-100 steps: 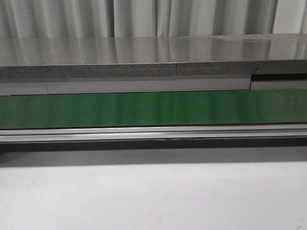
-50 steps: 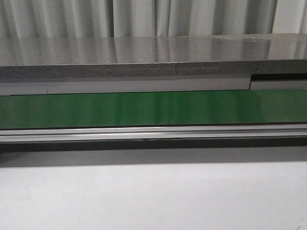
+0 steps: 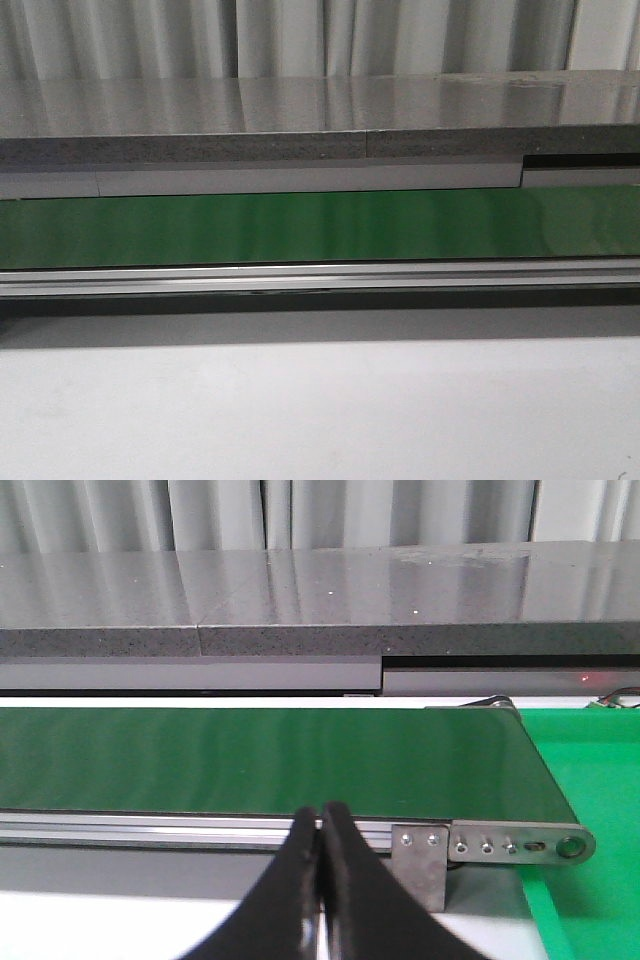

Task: Move button from left to right
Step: 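Lower the left gripper toward the yellow push button in the blue tray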

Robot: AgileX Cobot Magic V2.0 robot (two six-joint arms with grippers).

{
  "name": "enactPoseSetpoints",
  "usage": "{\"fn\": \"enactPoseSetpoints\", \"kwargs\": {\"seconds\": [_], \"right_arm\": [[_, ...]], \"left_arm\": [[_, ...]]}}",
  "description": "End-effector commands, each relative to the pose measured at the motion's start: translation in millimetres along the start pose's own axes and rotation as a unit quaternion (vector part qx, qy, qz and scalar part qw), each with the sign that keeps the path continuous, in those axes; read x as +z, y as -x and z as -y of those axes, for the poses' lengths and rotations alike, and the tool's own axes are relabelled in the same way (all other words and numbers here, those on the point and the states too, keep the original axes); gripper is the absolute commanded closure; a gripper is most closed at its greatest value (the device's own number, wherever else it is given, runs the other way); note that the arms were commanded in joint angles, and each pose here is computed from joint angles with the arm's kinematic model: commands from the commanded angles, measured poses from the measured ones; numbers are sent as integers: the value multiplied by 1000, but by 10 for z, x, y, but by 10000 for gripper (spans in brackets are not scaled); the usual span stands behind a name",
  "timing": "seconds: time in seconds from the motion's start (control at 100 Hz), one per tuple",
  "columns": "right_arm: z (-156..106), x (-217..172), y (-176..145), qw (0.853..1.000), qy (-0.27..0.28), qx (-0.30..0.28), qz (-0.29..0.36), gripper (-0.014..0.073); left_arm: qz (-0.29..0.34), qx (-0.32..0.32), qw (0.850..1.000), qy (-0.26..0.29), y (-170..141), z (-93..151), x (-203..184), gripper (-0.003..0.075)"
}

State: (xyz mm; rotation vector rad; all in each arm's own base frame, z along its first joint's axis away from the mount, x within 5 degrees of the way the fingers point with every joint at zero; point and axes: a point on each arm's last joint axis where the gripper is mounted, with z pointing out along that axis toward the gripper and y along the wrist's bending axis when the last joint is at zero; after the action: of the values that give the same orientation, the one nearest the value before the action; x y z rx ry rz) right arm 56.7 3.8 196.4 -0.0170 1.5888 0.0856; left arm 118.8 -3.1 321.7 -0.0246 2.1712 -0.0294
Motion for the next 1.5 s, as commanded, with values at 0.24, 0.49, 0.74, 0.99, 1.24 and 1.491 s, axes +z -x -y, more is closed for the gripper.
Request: {"fn": "enactPoseSetpoints", "kwargs": {"seconds": [0.24, 0.49, 0.74, 0.99, 1.24, 1.491], "right_arm": [[-7, -31, 145, 998, 3, -5, 62, 663], [-7, -31, 145, 998, 3, -5, 62, 663], [-7, -31, 145, 998, 3, -5, 62, 663], [-7, -31, 145, 998, 3, -5, 62, 663], [-7, -31, 145, 998, 3, -5, 62, 663], [-7, -31, 145, 998, 3, -5, 62, 663]], "left_arm": [[-67, -7, 998, -3, 438, 50, 251, 740], [-77, -6, 997, -1, 441, 50, 308, 740], [-77, -3, 997, -1, 440, 49, 308, 737], [-78, 9, 997, -1, 439, 47, 308, 313], [-67, 17, 998, 5, 459, 36, 311, 10], [-46, 32, 998, 30, 509, -20, 320, 79]]}}
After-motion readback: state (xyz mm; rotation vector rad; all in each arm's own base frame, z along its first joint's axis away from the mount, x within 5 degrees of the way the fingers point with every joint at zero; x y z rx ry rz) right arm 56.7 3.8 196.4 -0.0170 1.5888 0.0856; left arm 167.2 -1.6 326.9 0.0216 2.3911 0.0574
